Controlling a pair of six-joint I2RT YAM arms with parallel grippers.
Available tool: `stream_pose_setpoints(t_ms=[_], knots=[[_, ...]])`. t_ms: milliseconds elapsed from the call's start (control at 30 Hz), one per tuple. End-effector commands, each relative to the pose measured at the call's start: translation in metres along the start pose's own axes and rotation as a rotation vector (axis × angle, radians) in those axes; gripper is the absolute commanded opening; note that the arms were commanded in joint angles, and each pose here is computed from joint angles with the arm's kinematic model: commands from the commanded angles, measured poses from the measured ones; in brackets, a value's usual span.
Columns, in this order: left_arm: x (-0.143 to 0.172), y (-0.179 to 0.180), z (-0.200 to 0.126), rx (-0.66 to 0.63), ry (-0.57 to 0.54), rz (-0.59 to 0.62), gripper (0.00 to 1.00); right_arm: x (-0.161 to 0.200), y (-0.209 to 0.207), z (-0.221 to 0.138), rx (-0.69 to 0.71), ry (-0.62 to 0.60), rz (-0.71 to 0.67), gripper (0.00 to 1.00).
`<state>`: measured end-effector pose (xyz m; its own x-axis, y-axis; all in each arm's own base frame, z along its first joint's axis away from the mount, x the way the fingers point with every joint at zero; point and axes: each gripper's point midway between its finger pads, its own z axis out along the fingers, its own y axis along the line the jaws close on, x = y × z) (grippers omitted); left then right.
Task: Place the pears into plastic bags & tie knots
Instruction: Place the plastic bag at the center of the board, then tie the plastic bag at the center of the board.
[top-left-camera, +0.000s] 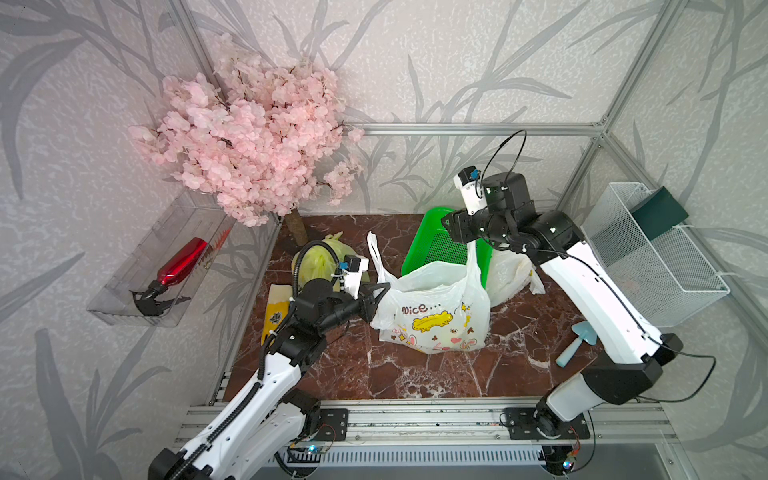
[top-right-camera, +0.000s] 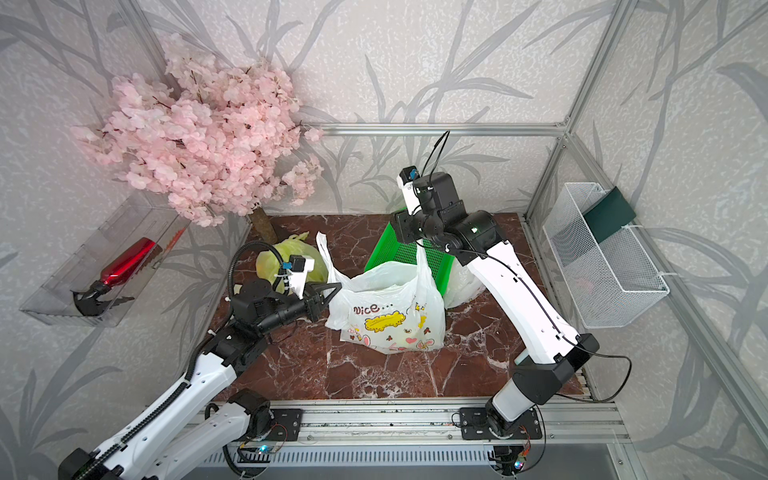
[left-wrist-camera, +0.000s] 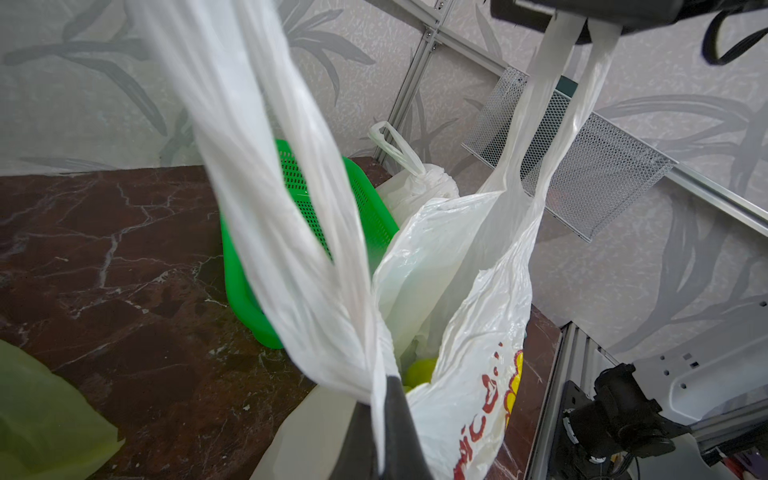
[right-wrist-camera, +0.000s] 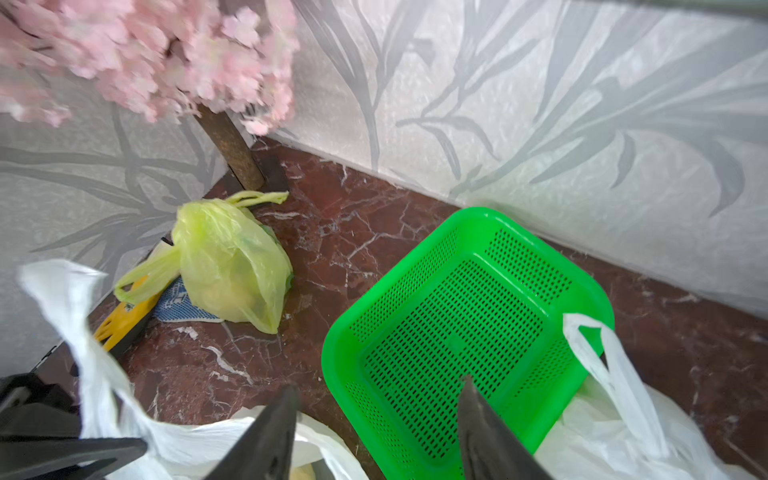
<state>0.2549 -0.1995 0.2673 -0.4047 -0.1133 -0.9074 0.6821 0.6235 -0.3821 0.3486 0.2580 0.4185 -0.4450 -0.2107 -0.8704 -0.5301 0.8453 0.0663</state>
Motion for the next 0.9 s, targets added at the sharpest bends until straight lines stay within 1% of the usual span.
stream_pose_setpoints(t_ms=[0,67,100,133,167,233,333,467,633,667,700,767,833,867], knots=[[-0.007,-0.004,-0.001,0.010,-0.005,0.045,0.00,0.007,0.037,0.003,-0.101,0.061,-0.105,0.70],[-0.008,-0.004,0.001,0.015,-0.013,0.029,0.00,0.011,0.067,0.009,-0.173,0.078,-0.154,0.75],[-0.009,-0.005,0.001,0.019,-0.017,0.028,0.00,0.010,0.079,0.007,-0.215,0.073,-0.166,0.76],[-0.009,-0.006,0.001,0.029,-0.020,0.029,0.00,0.016,0.095,0.019,-0.283,0.097,-0.157,0.76],[-0.012,-0.009,0.000,0.038,-0.030,0.034,0.00,0.018,0.111,0.023,-0.361,0.106,-0.134,0.76],[-0.015,-0.012,-0.002,0.058,-0.048,0.042,0.00,0.020,0.132,0.032,-0.461,0.121,-0.086,0.76],[-0.016,-0.017,-0.004,0.080,-0.065,0.052,0.00,0.018,0.142,0.046,-0.495,0.120,-0.032,0.76],[-0.012,-0.017,-0.004,0.082,-0.051,0.049,0.00,0.012,0.155,0.058,-0.548,0.126,0.031,0.77],[-0.012,-0.018,-0.005,0.087,-0.051,0.053,0.00,0.020,0.168,0.079,-0.590,0.165,0.074,0.76],[-0.012,-0.018,-0.004,0.087,-0.049,0.056,0.00,0.021,0.171,0.082,-0.601,0.168,0.082,0.73],[-0.011,-0.018,-0.004,0.087,-0.048,0.059,0.00,0.019,0.173,0.084,-0.613,0.165,0.088,0.68],[-0.011,-0.016,-0.005,0.075,-0.047,0.067,0.00,0.014,0.177,0.082,-0.638,0.147,0.102,0.44],[-0.012,-0.013,-0.007,0.053,-0.060,0.085,0.00,0.004,0.180,0.074,-0.662,0.114,0.108,0.25],[-0.014,-0.010,-0.009,0.029,-0.076,0.090,0.03,0.001,0.181,0.070,-0.678,0.104,0.114,0.20]])
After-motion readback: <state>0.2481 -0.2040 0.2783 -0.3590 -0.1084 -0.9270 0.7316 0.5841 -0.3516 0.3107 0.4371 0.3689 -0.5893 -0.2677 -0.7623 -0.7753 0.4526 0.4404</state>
